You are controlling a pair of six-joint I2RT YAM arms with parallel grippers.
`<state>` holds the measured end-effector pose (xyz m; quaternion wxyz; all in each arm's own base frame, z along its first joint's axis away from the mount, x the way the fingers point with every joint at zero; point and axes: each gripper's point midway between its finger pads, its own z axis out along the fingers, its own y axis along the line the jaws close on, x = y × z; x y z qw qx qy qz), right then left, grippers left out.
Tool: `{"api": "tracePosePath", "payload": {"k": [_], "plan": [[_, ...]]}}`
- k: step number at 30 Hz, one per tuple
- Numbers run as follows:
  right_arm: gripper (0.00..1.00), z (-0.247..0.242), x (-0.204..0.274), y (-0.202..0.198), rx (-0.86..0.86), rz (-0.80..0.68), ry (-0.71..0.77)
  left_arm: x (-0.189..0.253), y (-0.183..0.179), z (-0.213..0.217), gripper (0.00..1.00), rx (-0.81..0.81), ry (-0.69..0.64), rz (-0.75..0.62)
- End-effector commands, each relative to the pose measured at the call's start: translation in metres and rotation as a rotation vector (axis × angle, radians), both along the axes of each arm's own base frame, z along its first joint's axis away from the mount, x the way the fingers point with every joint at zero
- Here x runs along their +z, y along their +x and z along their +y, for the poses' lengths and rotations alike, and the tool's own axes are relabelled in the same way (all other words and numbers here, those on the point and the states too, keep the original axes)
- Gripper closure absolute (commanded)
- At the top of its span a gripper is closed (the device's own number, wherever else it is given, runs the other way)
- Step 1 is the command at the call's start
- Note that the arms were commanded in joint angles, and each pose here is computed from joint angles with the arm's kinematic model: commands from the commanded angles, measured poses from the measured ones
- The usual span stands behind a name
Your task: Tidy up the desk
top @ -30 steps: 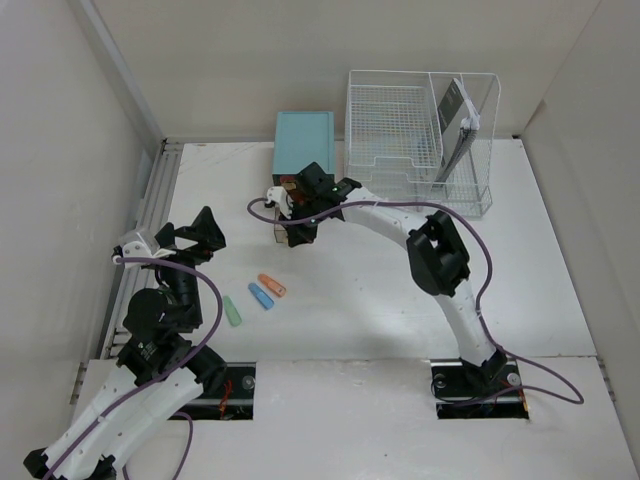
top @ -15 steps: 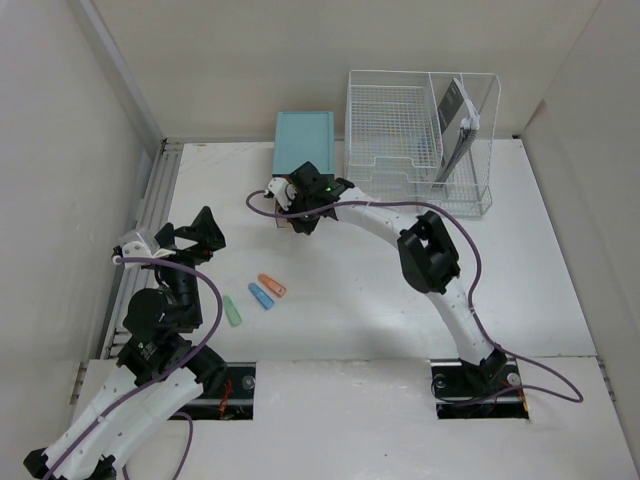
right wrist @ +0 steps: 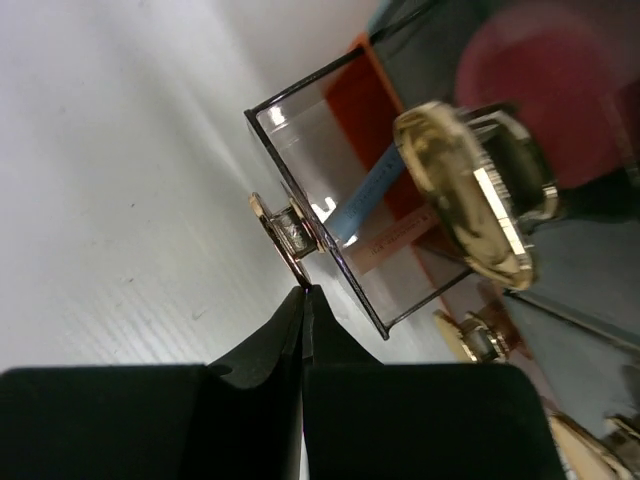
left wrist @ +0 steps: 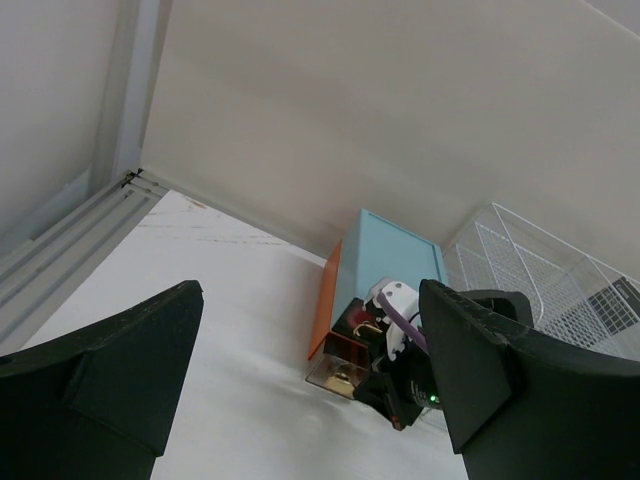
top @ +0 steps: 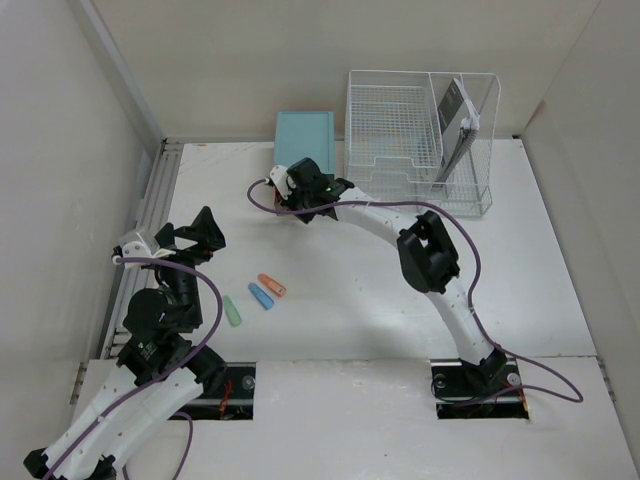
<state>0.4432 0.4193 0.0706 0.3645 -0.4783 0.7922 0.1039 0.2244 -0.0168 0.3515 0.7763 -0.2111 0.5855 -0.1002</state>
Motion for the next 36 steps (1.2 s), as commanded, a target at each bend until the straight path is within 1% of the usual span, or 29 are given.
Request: {"api": "tracePosePath", "payload": {"k": [1, 8, 9, 13, 16, 22, 27, 29, 30, 31, 36], "plan": [[1.0, 0.017, 0.037, 0.028, -0.057, -0.143, 0.086, 0.005, -0.001, 0.003, 0.13, 0.012, -0.016, -0.022], [1.0, 0.012, 0.046, 0.045, -0.111, -0.223, 0.072, 0.005, -0.001, 0.003, 0.13, 0.012, -0.016, -0.022], [1.0, 0.011, 0.041, 0.043, -0.111, -0.216, 0.064, 0.005, -0.001, 0.003, 0.13, 0.012, -0.016, -0.022], [1.0, 0.011, 0.048, 0.048, -0.136, -0.264, 0.058, 0.004, 0.0, 0.002, 0.13, 0.012, -0.01, -0.015], [1.0, 0.009, 0.04, 0.05, -0.131, -0.274, 0.033, 0.004, 0.0, 0.002, 0.13, 0.012, -0.01, -0.015], [1.0, 0.005, 0.042, 0.059, -0.159, -0.321, 0.012, 0.002, 0.002, 0.0, 0.13, 0.012, -0.004, -0.008], [1.0, 0.003, 0.035, 0.057, -0.162, -0.34, -0.018, 0.002, 0.002, 0.0, 0.13, 0.012, -0.004, -0.008], [1.0, 0.004, 0.04, 0.06, -0.173, -0.358, -0.007, 0.002, 0.002, 0.0, 0.13, 0.012, -0.004, -0.008], [1.0, 0.0, 0.036, 0.06, -0.173, -0.361, -0.027, 0.002, 0.002, 0.0, 0.13, 0.012, -0.004, -0.008], [1.0, 0.006, 0.037, 0.057, -0.166, -0.366, -0.018, 0.002, 0.002, 0.0, 0.13, 0.012, -0.004, -0.008], [1.0, 0.004, 0.032, 0.057, -0.173, -0.369, -0.024, 0.002, 0.002, 0.0, 0.13, 0.012, -0.004, -0.008]]}}
